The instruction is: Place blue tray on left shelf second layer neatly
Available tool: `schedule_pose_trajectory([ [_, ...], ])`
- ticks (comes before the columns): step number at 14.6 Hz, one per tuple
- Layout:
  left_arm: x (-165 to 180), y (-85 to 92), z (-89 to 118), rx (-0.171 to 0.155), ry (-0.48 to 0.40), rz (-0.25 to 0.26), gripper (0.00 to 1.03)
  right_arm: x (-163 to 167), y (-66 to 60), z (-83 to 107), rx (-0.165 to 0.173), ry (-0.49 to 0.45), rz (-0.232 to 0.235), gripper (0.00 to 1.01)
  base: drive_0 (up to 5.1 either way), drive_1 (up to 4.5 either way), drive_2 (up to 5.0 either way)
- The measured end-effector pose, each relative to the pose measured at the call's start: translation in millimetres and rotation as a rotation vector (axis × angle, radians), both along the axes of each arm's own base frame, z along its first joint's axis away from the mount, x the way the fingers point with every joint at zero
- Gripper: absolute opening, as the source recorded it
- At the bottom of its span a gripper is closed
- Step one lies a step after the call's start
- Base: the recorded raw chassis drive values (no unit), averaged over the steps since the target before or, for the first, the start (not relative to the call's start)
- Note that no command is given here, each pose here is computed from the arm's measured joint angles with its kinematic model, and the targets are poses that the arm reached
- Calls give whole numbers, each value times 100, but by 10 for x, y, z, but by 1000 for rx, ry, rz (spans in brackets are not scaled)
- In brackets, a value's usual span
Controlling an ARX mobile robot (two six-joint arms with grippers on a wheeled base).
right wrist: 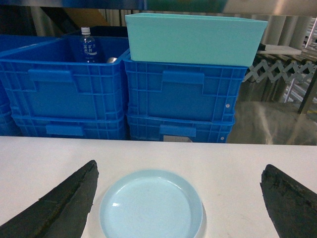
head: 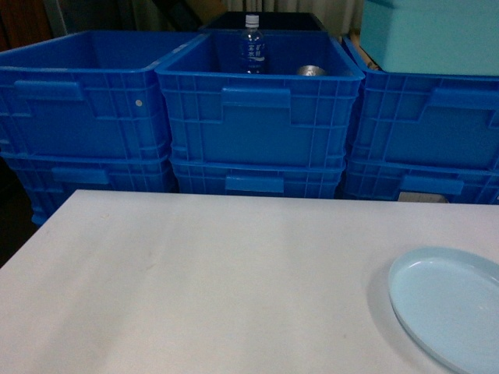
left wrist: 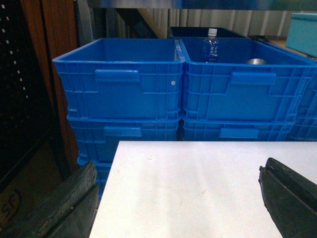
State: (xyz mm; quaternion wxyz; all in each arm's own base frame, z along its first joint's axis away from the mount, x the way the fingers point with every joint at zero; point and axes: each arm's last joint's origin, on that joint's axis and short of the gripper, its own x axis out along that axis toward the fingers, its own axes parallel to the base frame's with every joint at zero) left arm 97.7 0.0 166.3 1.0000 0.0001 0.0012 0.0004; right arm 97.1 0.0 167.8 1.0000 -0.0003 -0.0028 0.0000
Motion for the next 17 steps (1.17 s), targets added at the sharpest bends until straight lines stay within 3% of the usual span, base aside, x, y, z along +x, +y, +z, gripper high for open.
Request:
schedule_pose_trajectory([
  [9,0,0,0,0,0,0,98,0,0,0,0,0,0,98,0,0,0],
  [11,0,0,0,0,0,0,98,40,-13,53,0,-43,-10,98,0,0,0],
  [14,0,0,0,0,0,0,98,310,-14,75,-49,-7,2,98,0,0,0],
  [16,0,0,0,0,0,0,98,685,-61,312,-80,-38,-21,98,0,0,0],
  [17,0,0,0,0,0,1,98,931,-74,360,-91,-8,-25,98,0,0,0],
])
